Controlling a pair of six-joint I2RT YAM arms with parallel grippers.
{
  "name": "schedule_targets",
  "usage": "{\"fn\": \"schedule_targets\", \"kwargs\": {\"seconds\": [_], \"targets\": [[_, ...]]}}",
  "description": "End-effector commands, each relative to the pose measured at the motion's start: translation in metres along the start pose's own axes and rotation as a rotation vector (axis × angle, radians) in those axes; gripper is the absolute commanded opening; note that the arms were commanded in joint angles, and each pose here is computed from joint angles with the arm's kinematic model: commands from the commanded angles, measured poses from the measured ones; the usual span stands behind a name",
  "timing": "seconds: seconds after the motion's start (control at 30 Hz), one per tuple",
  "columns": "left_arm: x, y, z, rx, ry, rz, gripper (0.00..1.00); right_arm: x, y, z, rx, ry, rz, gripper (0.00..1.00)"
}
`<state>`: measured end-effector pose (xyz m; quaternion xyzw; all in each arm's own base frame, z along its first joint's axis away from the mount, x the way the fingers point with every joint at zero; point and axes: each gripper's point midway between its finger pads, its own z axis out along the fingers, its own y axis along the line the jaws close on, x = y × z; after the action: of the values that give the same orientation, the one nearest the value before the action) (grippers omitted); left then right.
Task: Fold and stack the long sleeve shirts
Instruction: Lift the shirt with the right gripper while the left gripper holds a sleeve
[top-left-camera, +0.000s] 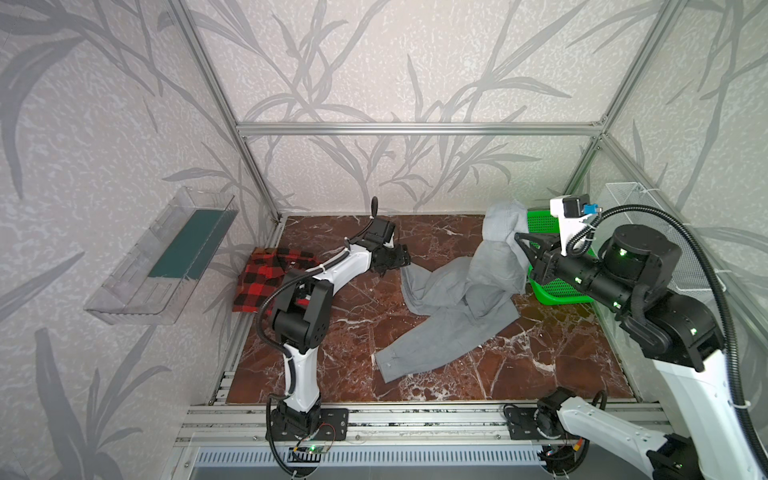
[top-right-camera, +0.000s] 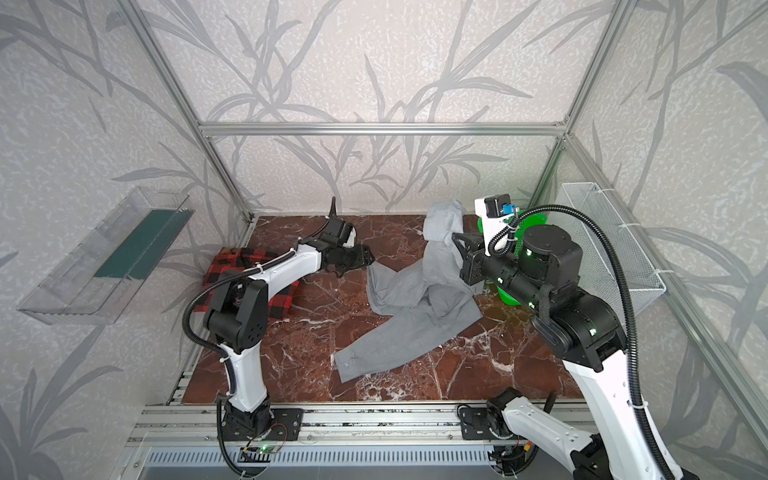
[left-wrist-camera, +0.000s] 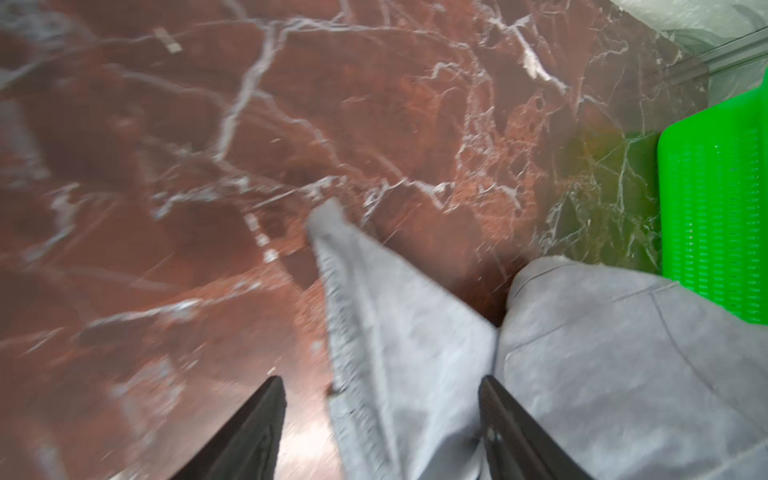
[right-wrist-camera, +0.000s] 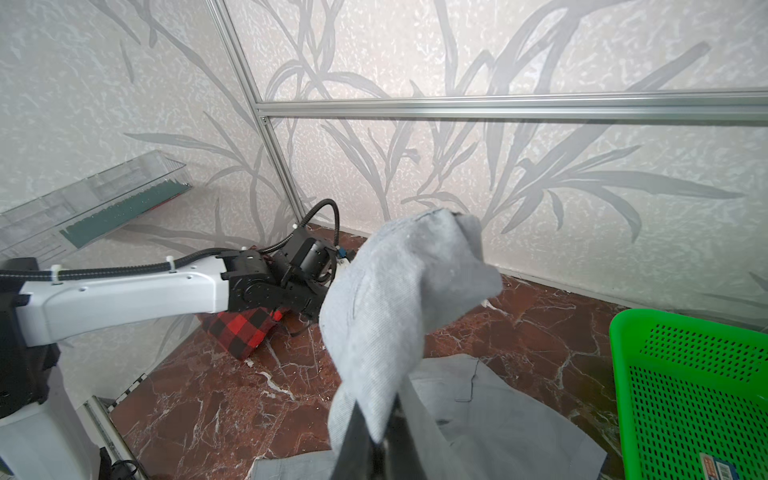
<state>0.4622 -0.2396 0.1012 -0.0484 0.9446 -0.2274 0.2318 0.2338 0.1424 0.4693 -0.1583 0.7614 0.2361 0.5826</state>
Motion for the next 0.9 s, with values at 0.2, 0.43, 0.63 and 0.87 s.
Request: {"fn": "schedule_targets", "kwargs": {"seconds": [0.2,0.43,0.63,0.87], "targets": [[0.011,0.007,0.031,-0.091,0.06,-0.007,0.74,0.005,0.005,-0.016,-0.027,-0.016,0.006,0.0],[0.022,0.022,0.046,-0.152,0.099,-0.005,0.74,0.014,0.005,-0.014,-0.036,-0.002,0.027,0.0],[0.018,0.012,0.058,-0.11,0.103,-0.015,0.54,0.032,0.007,-0.007,-0.066,0.024,0.083,0.0],[-0.003,-0.009,0.051,-0.068,0.103,0.018,0.14,0.039,0.002,-0.009,-0.042,0.031,0.095,0.0]]}}
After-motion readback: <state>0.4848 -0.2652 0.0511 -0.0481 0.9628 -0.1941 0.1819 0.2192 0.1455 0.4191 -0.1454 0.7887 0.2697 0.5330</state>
